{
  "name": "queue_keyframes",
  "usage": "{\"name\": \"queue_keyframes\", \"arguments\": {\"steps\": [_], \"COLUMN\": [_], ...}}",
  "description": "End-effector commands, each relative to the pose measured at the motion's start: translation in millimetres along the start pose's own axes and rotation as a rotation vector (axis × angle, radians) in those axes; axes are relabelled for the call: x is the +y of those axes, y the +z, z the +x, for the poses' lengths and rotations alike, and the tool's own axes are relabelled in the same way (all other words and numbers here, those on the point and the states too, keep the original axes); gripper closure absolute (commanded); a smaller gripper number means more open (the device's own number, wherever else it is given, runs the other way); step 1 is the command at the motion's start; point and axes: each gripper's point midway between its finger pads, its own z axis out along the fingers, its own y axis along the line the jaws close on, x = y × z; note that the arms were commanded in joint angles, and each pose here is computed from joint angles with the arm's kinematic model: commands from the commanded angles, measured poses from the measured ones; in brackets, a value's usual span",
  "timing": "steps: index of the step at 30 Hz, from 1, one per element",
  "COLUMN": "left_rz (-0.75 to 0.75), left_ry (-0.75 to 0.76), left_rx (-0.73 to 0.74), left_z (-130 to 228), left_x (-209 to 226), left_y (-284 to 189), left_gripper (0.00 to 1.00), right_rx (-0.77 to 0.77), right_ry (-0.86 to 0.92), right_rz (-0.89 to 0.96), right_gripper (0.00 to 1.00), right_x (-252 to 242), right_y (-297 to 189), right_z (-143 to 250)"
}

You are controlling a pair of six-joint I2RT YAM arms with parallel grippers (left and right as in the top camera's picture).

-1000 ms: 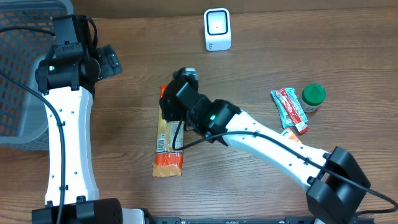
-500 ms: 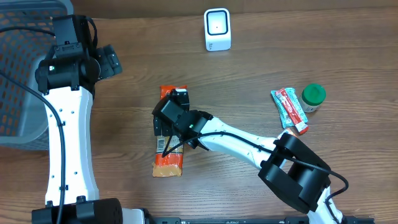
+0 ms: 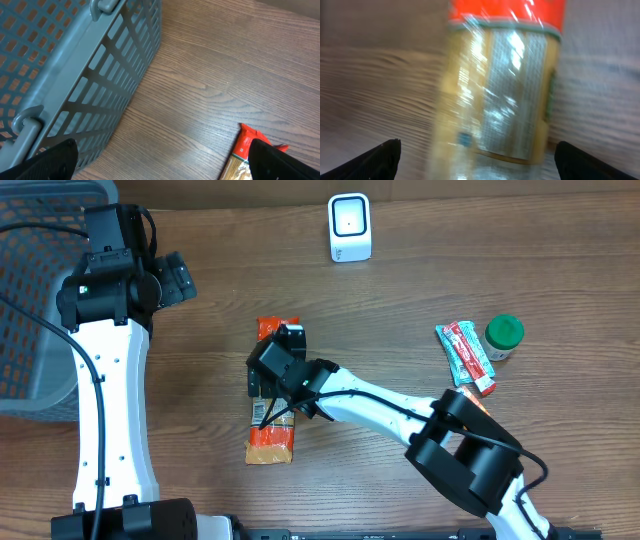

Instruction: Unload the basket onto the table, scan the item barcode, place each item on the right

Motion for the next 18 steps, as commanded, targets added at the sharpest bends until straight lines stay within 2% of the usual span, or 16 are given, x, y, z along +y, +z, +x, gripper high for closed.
{"name": "queue_keyframes", "arguments": {"steps": [1,5,14,18], "left_rz": [-0.005,-0.005,-0.005,-0.005], "left_ry": [0.0,0.0,0.0,0.0], "left_rx": [-0.033,-0.033,-0.033,-0.033], "left_z": [-8,-8,-8,-8], "left_x": [3,3,3,3], "left_y": [-10,-10,-10,-10], "left_gripper": [0.0,0.0,0.0,0.0], "right_rx": [0.045,0.086,0.156,0.2], "right_ry": [0.023,0.032,0.19,0.294], "right_rz": [0.038,0.093,0.23,0.351], "right_gripper": [0.0,0.0,0.02,0.02], "right_x": [-10,-23,-54,-84], "right_y": [9,8,0,-9], "right_z": [11,21,40,49]}}
